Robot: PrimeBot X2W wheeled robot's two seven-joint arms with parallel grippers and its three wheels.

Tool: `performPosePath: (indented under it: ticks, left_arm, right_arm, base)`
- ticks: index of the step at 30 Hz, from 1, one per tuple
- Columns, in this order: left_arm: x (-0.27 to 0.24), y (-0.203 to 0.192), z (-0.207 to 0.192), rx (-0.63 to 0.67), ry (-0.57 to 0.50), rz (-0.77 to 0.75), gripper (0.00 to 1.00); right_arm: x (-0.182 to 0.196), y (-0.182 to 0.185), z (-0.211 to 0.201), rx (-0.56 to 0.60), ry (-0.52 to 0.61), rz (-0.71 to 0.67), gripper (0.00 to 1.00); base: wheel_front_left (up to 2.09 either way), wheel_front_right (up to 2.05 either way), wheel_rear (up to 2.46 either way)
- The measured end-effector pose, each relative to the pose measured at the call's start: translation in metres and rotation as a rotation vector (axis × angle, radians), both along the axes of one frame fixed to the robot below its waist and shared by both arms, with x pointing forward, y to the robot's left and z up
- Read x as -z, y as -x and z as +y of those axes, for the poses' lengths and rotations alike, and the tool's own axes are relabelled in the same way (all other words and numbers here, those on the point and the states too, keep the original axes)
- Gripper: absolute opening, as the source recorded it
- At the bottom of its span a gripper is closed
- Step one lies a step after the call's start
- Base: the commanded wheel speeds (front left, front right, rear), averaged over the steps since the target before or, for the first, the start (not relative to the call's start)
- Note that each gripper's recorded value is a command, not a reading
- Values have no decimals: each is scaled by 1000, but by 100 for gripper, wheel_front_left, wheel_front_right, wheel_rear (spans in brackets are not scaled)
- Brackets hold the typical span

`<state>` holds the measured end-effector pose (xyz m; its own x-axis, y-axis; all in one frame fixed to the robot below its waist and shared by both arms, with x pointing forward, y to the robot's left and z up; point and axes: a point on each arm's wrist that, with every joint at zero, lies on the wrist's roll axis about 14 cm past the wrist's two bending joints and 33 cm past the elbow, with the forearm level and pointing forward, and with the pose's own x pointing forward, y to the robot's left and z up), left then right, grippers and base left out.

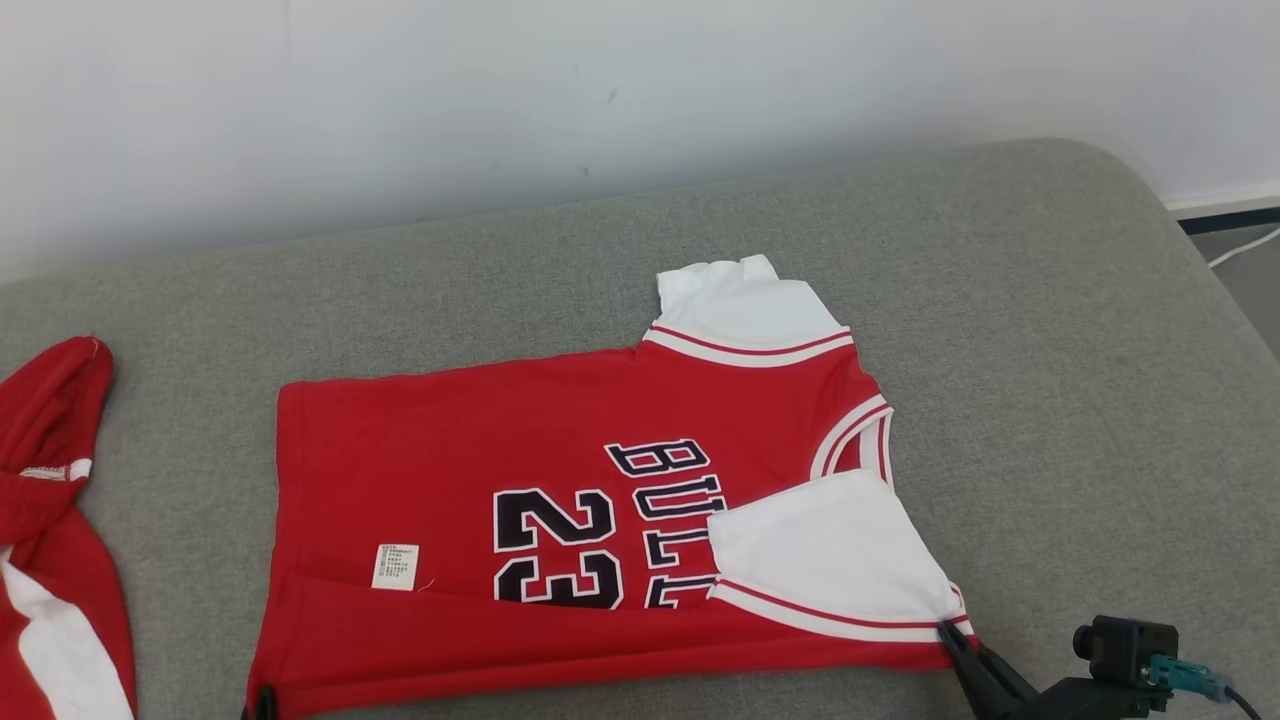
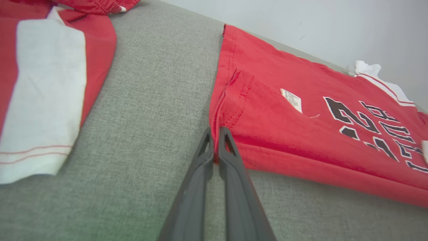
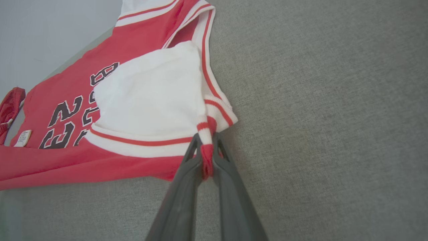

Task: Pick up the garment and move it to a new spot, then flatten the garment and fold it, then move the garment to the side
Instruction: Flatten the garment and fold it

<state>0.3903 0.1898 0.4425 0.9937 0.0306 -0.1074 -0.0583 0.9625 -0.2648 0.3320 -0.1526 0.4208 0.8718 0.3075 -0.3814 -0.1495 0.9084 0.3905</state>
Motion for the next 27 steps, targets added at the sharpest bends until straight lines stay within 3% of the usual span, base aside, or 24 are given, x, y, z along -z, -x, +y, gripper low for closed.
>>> performPosePath:
  ticks: [17,18,19,20,27]
  left_arm:
    - [10,15,0,-27,25,36,0]
    - [10,16,0,-28,25,38,21]
    - [11,16,0,-30,24,39,80]
    - [11,16,1,-35,22,40,100]
    - [-5,11,4,-46,16,-11,100]
  right_arm:
    - [0,-6,0,-13,80,-11,0]
    - [1,-6,0,-15,83,-7,4]
    - [1,-7,0,-17,88,-6,50]
    - [1,-8,0,-15,89,-7,100]
    - [-19,-21,-5,16,103,-106,100]
  base:
    - [0,0,0]
    - [0,0,0]
    - [0,0,0]
    - [0,0,0]
    - [0,0,0]
